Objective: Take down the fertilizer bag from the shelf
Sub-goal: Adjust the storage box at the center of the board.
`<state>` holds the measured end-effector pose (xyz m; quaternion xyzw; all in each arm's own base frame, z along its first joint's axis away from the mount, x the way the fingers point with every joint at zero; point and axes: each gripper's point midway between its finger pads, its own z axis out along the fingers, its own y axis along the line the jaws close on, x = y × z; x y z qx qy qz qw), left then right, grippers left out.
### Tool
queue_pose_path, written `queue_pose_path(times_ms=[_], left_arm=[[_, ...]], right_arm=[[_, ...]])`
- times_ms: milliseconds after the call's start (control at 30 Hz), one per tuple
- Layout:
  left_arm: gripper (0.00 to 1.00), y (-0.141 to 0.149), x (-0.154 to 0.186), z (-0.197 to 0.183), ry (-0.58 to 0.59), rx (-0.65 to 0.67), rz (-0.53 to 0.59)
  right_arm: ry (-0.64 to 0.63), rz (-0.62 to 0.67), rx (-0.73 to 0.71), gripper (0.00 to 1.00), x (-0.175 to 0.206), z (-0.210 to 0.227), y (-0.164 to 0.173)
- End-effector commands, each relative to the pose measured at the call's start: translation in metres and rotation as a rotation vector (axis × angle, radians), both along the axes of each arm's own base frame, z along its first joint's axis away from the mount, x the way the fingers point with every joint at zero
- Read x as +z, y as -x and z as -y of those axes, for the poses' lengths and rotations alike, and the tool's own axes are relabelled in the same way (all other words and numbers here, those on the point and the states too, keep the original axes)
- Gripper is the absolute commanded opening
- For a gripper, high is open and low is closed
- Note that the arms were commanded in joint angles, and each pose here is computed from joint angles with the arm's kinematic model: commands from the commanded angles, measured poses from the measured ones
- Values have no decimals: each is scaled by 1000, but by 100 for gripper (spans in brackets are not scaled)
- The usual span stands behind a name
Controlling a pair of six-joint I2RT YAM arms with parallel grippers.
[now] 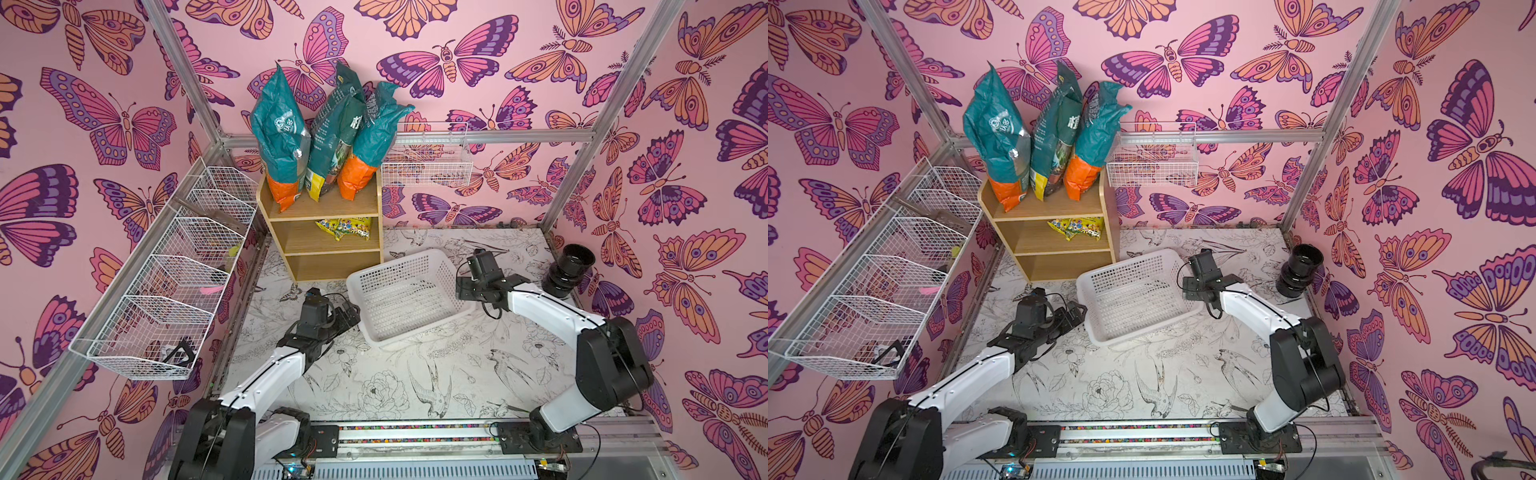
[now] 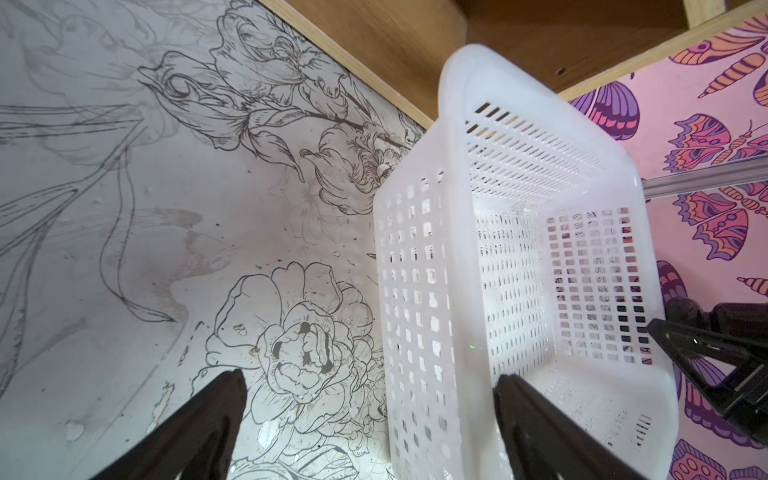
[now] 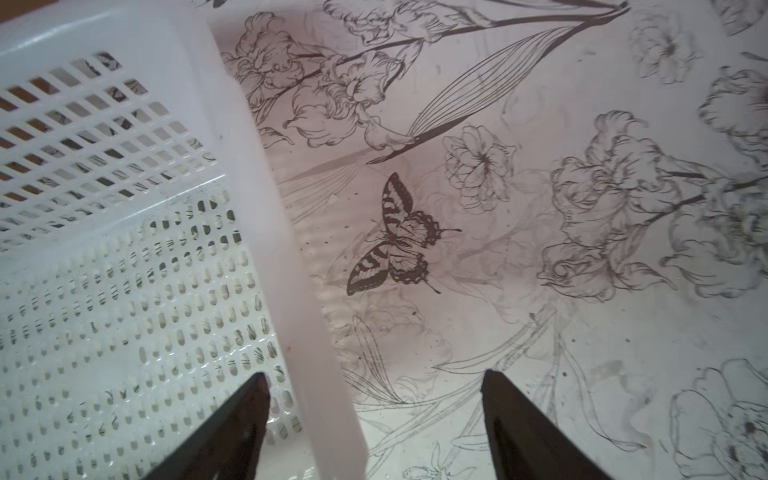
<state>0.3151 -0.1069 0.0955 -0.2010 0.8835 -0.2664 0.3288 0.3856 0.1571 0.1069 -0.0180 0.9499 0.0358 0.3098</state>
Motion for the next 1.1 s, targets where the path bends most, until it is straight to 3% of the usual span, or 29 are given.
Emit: queue_pose_path(times_ms=[0,33,100,200,367,567,700,767,800,867,900,1067], left_arm=[[100,-7,10,4,-3,-23,40],[100,-8,11,2,-9,-14,48],[99,-10,9,-2,-33,1,51],[90,-15,6,-3,-54,0,43],[71,-25,-3,-1,-69,-4,9],[29,-28,-3,4,-56,-29,0],[27,-23,12,-6,-64,16,54],[32,-22,20,-13,-82,45,87],[47,-21,24,-18,-92,58,100],[90,-19,32,-22,-104,65,113],[100,-17,35,-23,-107,67,114],[100,-5,50,-31,-122,86,137]], right_arm=[[-45,-36,30,74,-8,-12,-4],[-53,-48,34,65,-12,-14,-3],[-78,-74,44,35,-18,-18,1],[-126,-64,47,22,-16,-22,12],[-162,3,43,21,-2,-24,42],[-164,30,93,27,6,-35,75],[-160,41,116,35,9,-40,86],[-156,35,120,37,9,-39,89],[-153,38,124,39,10,-40,90],[-139,66,126,44,18,-39,93],[-127,95,129,47,27,-39,94],[-87,294,188,54,96,-47,97]])
